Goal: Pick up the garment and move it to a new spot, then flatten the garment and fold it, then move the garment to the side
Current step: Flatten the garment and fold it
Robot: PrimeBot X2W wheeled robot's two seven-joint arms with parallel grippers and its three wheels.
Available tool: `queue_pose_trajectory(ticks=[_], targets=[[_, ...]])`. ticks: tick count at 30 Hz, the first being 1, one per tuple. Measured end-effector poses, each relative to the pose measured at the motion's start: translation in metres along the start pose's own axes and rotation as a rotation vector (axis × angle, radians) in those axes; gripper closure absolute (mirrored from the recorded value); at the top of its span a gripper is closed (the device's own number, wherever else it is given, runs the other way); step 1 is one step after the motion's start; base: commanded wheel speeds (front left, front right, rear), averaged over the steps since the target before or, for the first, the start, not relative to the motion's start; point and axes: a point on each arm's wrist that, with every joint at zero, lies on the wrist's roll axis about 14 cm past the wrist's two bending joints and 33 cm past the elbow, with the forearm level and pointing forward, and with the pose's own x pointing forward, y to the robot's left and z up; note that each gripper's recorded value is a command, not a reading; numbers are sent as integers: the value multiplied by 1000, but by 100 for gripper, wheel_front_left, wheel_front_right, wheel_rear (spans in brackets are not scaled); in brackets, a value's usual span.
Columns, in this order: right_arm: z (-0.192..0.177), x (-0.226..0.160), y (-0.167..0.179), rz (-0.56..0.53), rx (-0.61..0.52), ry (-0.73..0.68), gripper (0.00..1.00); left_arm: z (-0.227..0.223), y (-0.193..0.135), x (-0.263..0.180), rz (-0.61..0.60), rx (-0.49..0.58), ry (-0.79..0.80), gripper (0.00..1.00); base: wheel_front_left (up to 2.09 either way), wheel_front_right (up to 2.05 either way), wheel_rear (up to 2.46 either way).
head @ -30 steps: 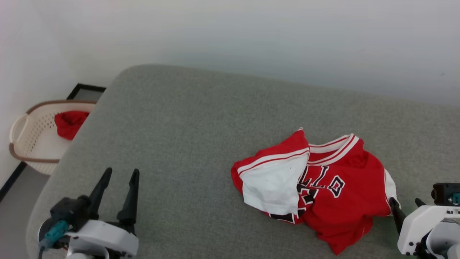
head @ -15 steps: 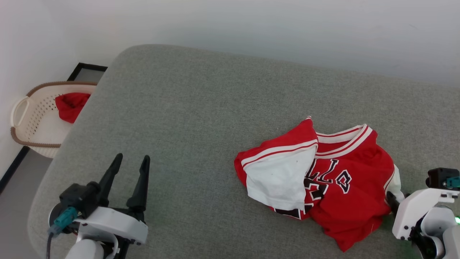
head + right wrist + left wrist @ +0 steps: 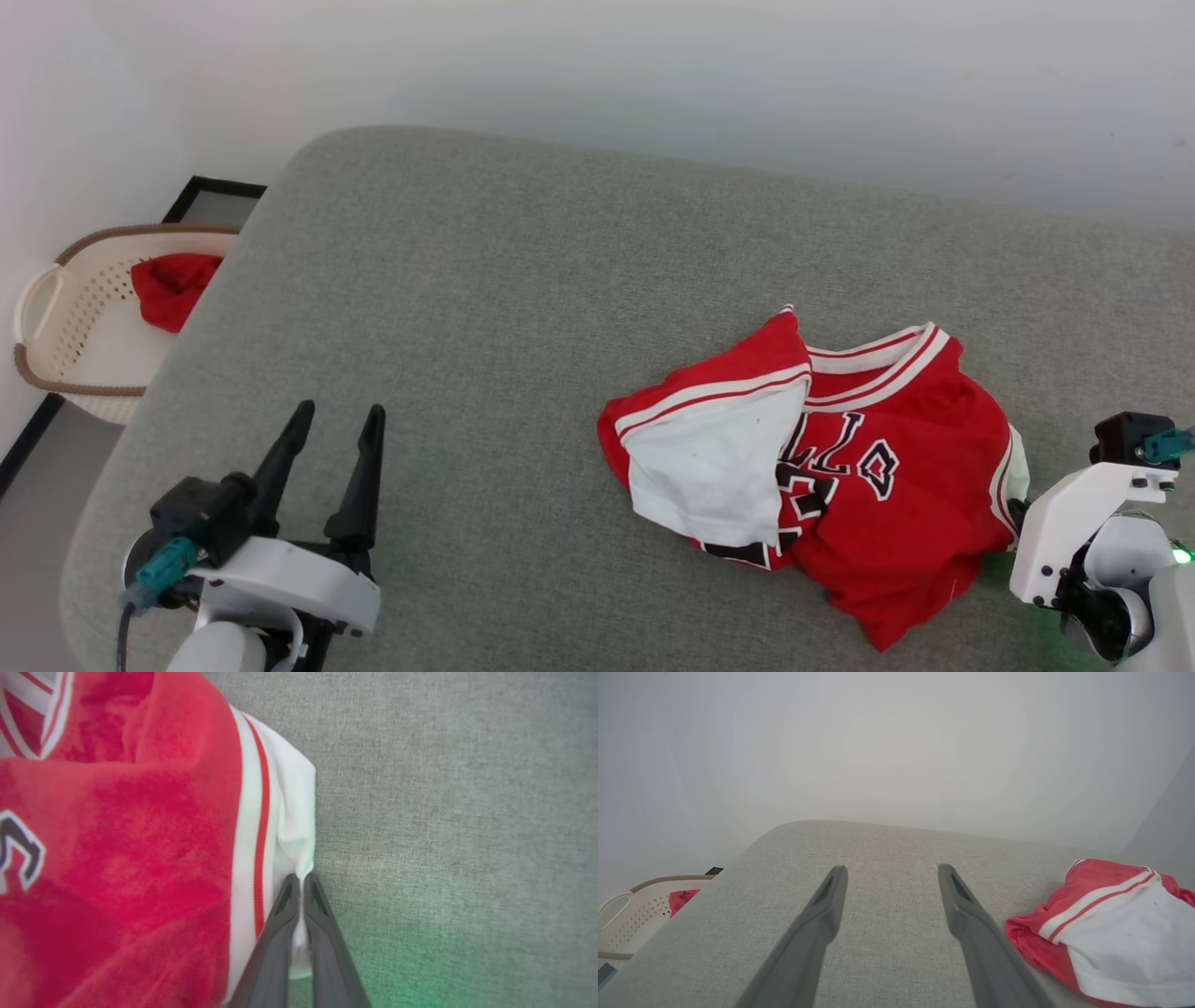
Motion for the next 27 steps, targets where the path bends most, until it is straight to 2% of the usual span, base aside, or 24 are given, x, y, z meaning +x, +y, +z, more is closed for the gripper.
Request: queue_pose_trajectory(ticks=[4,8,18,21,26,27], targets=[[7,-8,-7,-17,-13,-19,100,3,-3,2,-10,-1,-9,0,0,0,0],[30,-22,-27,-64,-37,-92,100,6,-5,3,-20,0,-19,0,0,0,0],[73,-68,-103,-269,-95,-227,100,9,-16,6,-56,-3,-31,0,0,0,0],[71,-76,-124,-320,-77,-226,100,9,-19,7,-66,-4,-30,0,0,0,0],[54,-76,-140,-355,-53,-196,100,5,-24,9,-81,-10,-17,0,0,0,0],[51,-74,-142,-357,-46,-192,87,3,-25,10,-84,-14,-13,0,0,0,0]])
